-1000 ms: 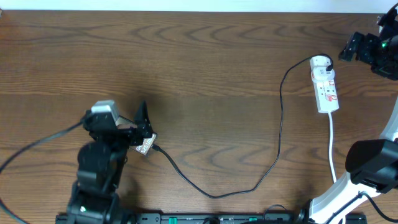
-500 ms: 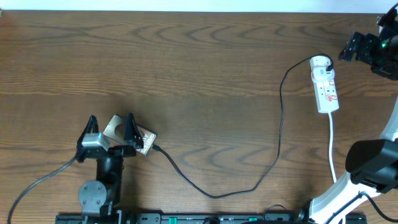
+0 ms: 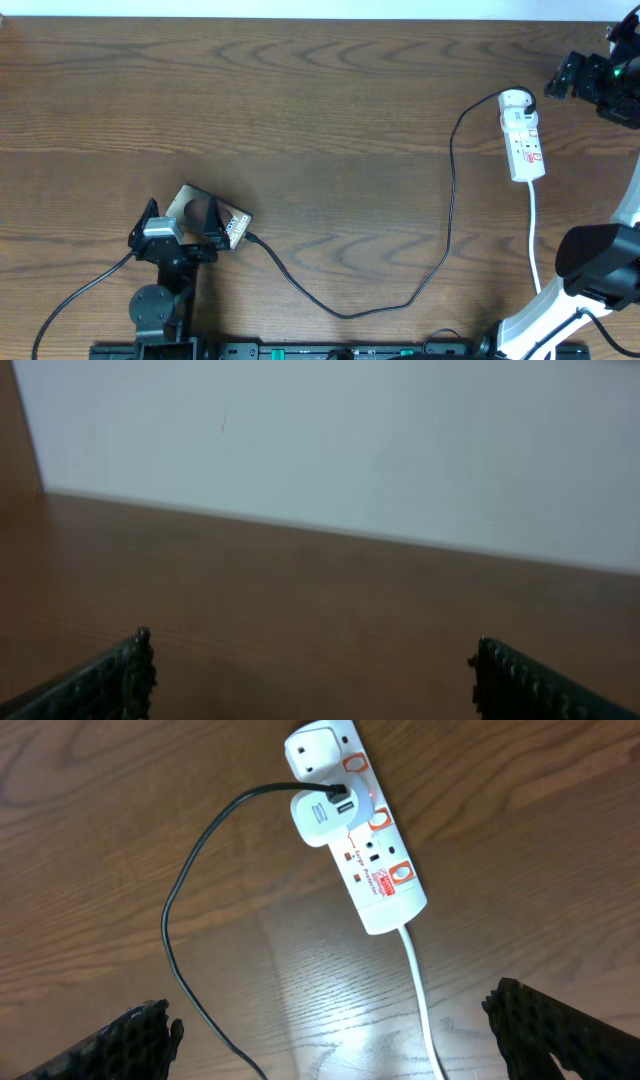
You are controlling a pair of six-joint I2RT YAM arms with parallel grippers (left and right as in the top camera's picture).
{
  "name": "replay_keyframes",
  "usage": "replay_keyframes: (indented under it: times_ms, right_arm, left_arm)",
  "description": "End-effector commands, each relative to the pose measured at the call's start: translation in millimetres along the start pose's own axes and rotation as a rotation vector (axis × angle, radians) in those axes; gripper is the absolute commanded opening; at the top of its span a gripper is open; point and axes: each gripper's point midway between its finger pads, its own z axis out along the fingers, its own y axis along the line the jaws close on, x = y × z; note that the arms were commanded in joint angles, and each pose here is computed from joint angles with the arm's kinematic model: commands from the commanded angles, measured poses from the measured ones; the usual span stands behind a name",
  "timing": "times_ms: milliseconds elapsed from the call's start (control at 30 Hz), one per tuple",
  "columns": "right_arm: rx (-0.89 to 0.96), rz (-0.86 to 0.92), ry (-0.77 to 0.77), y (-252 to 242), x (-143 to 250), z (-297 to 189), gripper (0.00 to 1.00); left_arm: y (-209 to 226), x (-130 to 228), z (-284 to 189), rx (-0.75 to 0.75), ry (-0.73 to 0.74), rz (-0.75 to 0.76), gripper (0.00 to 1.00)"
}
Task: Plug charger to phone and switch on socket
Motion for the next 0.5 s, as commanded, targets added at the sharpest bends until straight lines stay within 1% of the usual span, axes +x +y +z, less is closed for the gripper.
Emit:
replay_keyframes:
  times_ms: [0, 67, 467]
  right_arm:
    - [-0.004, 0.011, 0.004, 1.3, -0.2, 1.7, 0.99]
    - [-0.004, 0.011, 0.004, 1.1, -0.2, 1.7, 0.99]
    - [-0.004, 0.011, 0.004, 1.1, -0.1, 1.7, 0.99]
  left_arm:
    - [8.6, 22.6, -1.6, -0.035, 0.089, 0.008, 0.98]
    - [14.8, 33.7, -3.1, -0.066, 0.134, 0.003, 0.98]
    - [15.7, 32.7, -3.1, -0.070, 0.130, 0.003, 0.98]
